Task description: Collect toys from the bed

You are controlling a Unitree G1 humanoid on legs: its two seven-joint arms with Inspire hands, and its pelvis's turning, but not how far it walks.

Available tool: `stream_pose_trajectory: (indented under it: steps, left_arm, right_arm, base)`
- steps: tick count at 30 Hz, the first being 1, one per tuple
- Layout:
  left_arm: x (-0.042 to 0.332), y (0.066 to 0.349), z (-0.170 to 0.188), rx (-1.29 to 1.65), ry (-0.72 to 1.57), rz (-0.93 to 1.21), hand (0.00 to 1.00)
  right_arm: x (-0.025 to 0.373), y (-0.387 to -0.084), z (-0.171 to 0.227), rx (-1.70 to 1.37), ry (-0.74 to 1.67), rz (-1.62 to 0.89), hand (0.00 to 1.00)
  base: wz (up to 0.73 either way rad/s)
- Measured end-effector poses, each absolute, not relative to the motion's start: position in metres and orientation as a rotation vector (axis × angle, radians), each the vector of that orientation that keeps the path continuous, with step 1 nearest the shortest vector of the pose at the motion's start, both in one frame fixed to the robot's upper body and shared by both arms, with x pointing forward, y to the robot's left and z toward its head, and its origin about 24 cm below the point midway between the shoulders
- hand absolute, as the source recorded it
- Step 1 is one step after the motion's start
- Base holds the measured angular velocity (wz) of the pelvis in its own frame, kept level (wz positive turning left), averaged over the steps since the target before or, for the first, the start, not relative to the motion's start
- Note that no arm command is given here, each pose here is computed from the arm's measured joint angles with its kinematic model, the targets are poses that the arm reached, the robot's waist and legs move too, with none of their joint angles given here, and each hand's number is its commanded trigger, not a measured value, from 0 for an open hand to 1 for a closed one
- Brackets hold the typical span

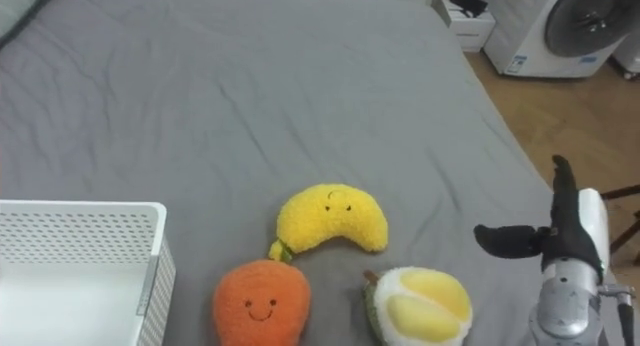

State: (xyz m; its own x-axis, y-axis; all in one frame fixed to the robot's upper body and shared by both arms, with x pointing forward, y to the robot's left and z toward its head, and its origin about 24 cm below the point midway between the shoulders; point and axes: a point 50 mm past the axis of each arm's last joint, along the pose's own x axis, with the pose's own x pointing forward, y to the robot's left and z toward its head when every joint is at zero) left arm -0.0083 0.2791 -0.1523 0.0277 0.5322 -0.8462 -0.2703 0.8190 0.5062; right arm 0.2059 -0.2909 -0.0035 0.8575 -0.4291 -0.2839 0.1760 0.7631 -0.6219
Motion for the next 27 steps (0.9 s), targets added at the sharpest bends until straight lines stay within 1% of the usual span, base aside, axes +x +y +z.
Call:
stream_pose_trajectory:
  steps: [8,14,17,22,27]
  left_arm:
    - [-0.01,0.277,-0.153,0.24,1.447,0.586,0.0]
    - [-0.01,0.277,-0.153,0.238,1.452,0.588,0.0]
    - [-0.007,0.277,-0.153,0.249,1.449,0.59,0.0]
    - [-0.004,0.276,-0.154,0.266,1.454,0.567,0.0]
    - [-0.006,0.275,-0.154,0.261,1.469,0.566,0.0]
  right_arm:
    - [0.192,-0.276,-0.046,-0.649,0.692,-0.069,0.0]
    - [0.176,-0.273,-0.079,-0.599,0.884,0.066,0.0]
    - [0.168,-0.269,-0.086,-0.597,0.936,0.114,0.0]
    - [0.167,-0.259,-0.089,-0.657,0.957,0.214,0.0]
    - [0.167,-0.258,-0.09,-0.689,0.972,0.244,0.0]
  base:
    - [0.1]
    - [0.07]
    - [-0.04]
    - [0.01]
    - [0.08]
